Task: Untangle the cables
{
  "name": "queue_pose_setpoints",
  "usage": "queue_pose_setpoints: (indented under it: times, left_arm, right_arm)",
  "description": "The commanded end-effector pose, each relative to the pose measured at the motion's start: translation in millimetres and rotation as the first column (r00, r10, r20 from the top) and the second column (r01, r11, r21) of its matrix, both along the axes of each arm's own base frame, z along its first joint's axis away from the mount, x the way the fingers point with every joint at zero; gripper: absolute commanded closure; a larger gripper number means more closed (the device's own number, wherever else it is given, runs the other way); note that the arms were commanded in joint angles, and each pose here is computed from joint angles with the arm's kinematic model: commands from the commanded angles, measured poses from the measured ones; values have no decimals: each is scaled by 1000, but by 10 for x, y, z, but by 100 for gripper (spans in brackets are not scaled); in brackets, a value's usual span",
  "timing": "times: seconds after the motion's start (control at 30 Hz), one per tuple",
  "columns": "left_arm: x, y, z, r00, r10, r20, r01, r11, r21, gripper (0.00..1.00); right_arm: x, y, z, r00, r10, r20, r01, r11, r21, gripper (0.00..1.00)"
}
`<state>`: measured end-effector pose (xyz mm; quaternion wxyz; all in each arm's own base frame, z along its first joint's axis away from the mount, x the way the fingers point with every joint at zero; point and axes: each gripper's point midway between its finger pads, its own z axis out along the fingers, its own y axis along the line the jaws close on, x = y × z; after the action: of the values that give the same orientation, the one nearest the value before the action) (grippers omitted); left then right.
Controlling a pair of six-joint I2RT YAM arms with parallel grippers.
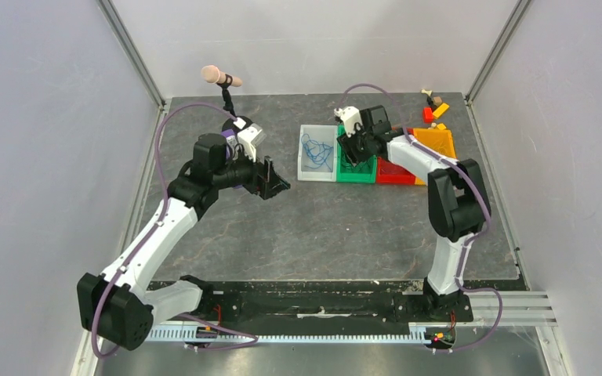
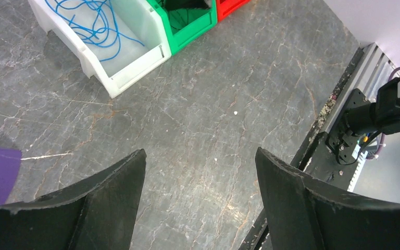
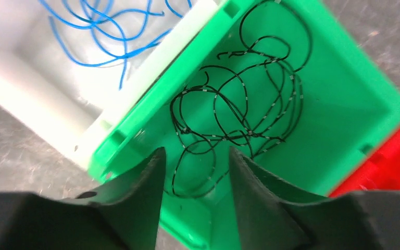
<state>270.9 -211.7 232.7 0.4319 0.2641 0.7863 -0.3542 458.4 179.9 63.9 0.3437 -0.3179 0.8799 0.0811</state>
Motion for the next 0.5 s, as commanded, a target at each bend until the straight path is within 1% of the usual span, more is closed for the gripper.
queue_pose_setpoints:
  times: [0.0,0.1,0.17,0.23,0.3,0.4,0.47]
  left_arm:
    - [71,25,127,1000,-27,12,26,998,53,16]
    - [128,85,98,999,-19,-34,23,992,126,16]
    - [163,124,76,997,-14,-73,26,986,167,16]
    - [188,152,53,994,-8,-108,29,981,191,16]
    - [245,193,20,991,28,-127,0,977,214,16]
    - [316,270,-1,986,100,-130,-65,967,245,16]
    - [305,318,37,986,119,-120,-85,962,261,16]
  right_arm:
    - [-20,83,838,994,25,109,-33,997,67,44]
    - [-150,-3,1069,993,34,113,-40,998,49,28]
    - [-233,-62,1246,991,42,130,-49,998,47,19]
    - [-320,-114,1441,988,45,150,-56,996,67,11]
    - [-402,-191,1634,983,37,179,-54,995,88,2]
    - [-547,-371,1758,983,-7,186,-14,993,114,2]
    - [-699,-514,1794,983,-40,179,12,988,153,2]
